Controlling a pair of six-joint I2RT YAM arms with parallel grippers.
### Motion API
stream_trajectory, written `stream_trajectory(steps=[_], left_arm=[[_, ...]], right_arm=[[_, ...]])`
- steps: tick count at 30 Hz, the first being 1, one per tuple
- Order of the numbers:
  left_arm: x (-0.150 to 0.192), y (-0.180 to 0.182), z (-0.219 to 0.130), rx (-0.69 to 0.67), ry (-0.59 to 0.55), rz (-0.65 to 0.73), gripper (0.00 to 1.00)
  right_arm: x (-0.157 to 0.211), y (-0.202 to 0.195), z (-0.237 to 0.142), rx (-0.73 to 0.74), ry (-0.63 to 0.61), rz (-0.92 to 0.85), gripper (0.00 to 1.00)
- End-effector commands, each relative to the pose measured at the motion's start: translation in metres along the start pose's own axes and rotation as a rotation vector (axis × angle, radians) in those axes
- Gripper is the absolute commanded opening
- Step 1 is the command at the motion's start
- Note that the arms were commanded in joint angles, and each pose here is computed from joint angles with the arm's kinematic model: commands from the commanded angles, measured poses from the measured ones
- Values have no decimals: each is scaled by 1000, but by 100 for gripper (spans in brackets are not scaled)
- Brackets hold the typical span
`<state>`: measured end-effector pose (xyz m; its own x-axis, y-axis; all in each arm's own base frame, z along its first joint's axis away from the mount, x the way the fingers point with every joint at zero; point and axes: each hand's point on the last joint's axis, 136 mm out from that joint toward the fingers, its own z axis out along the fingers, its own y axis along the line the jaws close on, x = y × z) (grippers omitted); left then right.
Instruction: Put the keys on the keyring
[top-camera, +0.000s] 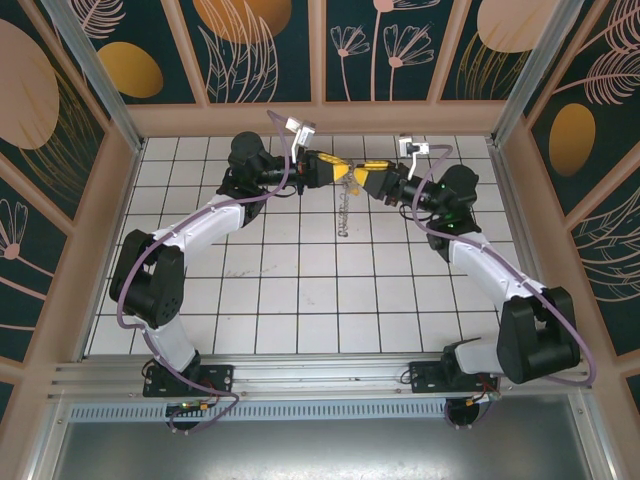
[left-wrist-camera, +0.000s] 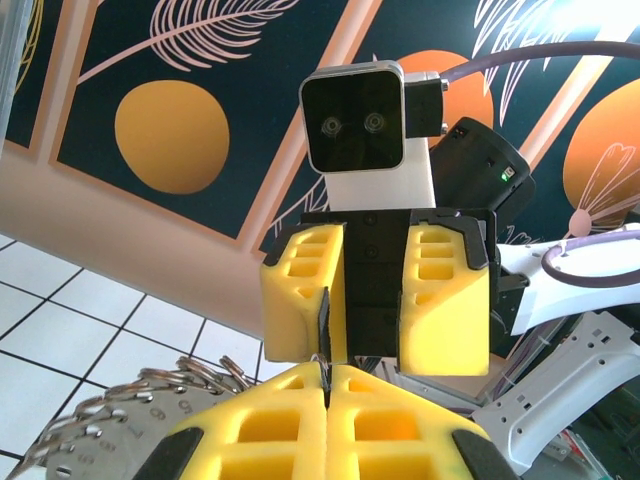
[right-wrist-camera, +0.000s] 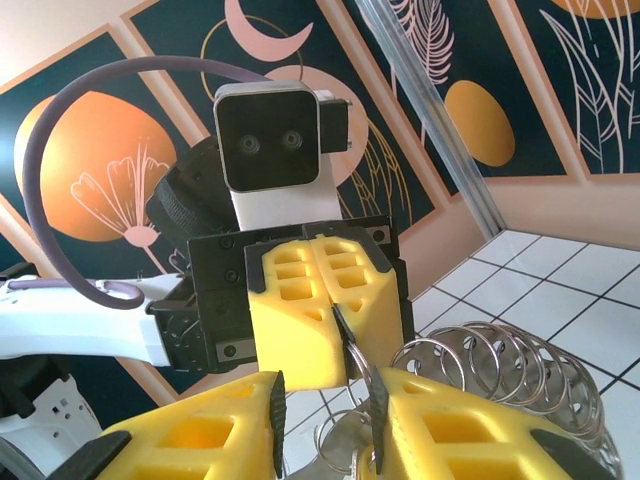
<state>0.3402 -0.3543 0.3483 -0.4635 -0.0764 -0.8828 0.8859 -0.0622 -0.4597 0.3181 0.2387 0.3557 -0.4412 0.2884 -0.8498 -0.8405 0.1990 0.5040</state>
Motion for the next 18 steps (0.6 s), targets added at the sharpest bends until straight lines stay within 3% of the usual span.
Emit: stream_trajectory(steps=[1, 4, 18], left_arm=[[-19, -27, -3, 43, -34, 87, 0], [-18, -27, -4, 42, -37, 86, 0], [-21, -25, -3, 40, -54, 86, 0]], right_arm=[[-13, 13, 6, -52, -22, -52, 30], [-12, 11, 8, -54, -21, -46, 30], [-6, 12, 11, -80, -21, -26, 9]])
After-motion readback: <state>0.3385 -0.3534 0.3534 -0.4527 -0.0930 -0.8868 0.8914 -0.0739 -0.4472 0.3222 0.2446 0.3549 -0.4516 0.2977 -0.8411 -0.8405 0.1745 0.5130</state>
